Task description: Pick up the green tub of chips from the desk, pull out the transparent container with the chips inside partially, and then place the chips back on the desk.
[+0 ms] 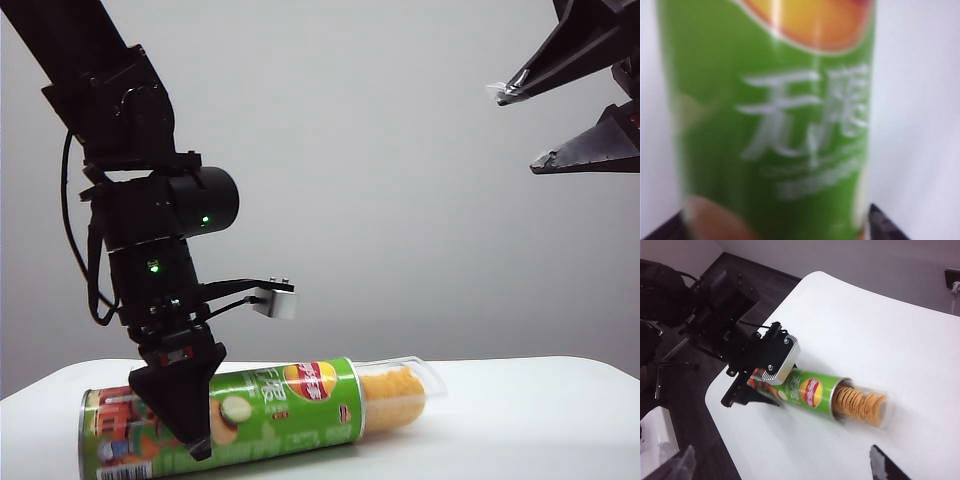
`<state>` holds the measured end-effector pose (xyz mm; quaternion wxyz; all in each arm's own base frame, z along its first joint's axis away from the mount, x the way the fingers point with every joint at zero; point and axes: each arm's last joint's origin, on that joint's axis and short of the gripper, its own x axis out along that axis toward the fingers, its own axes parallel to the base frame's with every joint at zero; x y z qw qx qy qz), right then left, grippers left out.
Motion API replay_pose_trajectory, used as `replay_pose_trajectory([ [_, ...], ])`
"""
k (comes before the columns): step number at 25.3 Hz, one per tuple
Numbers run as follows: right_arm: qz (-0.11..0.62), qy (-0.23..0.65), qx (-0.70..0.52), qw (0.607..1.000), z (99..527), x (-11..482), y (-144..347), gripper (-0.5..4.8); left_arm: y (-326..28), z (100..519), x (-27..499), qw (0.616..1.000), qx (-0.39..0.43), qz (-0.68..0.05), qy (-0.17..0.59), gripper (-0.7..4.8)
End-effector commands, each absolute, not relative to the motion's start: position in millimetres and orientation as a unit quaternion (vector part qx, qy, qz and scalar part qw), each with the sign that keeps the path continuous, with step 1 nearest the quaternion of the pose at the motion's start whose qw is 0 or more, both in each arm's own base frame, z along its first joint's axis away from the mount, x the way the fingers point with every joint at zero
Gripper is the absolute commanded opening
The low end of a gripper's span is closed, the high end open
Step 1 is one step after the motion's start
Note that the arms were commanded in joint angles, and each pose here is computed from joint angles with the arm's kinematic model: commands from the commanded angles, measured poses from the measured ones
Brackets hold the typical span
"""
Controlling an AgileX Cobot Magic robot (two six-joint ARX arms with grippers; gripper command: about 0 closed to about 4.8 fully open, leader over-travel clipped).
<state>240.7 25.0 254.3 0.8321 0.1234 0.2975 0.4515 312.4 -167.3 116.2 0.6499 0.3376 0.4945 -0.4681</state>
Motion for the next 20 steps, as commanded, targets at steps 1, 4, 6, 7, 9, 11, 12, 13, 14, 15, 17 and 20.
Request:
replay_pose_trajectory([
  [1, 0.455, 0.290, 0.120, 0.833, 257, 241, 25, 4.79, -169, 120, 312, 0.656, 0.336, -0.460, 0.496, 4.50],
  [4, 0.455, 0.292, 0.121, 0.832, 257, 241, 25, 4.79, -169, 119, 311, 0.656, 0.322, -0.452, 0.512, 4.79],
  [6, 0.455, 0.293, 0.121, 0.832, 257, 241, 25, 4.79, -168, 118, 308, 0.655, 0.305, -0.442, 0.532, 4.79],
  [7, 0.455, 0.294, 0.123, 0.832, 257, 240, 25, 4.79, -169, 118, 306, 0.650, 0.302, -0.440, 0.541, 4.79],
  [9, 0.460, 0.295, 0.132, 0.827, 257, 240, 26, 4.79, -170, 118, 301, 0.636, 0.306, -0.441, 0.555, 4.79],
  [11, 0.463, 0.301, 0.147, 0.821, 257, 240, 26, 4.79, -174, 117, 295, 0.621, 0.331, -0.428, 0.566, 4.79],
  [12, 0.462, 0.303, 0.151, 0.820, 257, 240, 26, 4.79, -176, 118, 293, 0.619, 0.346, -0.422, 0.565, 4.79],
  [13, 0.463, 0.305, 0.153, 0.818, 257, 239, 26, 4.79, -181, 121, 291, 0.621, 0.374, -0.406, 0.556, 4.79],
  [14, 0.463, 0.307, 0.154, 0.817, 257, 239, 26, 4.79, -183, 123, 291, 0.625, 0.387, -0.398, 0.550, 4.79],
  [15, 0.463, 0.309, 0.155, 0.816, 257, 238, 26, 4.79, -185, 126, 290, 0.628, 0.396, -0.392, 0.543, 4.79],
  [17, 0.463, 0.313, 0.158, 0.814, 256, 237, 26, 4.79, -188, 133, 289, 0.638, 0.406, -0.387, 0.528, 4.79],
  [20, 0.472, 0.312, 0.163, 0.808, 256, 237, 27, 4.79, -188, 157, 283, 0.664, 0.388, -0.380, 0.514, 4.79],
])
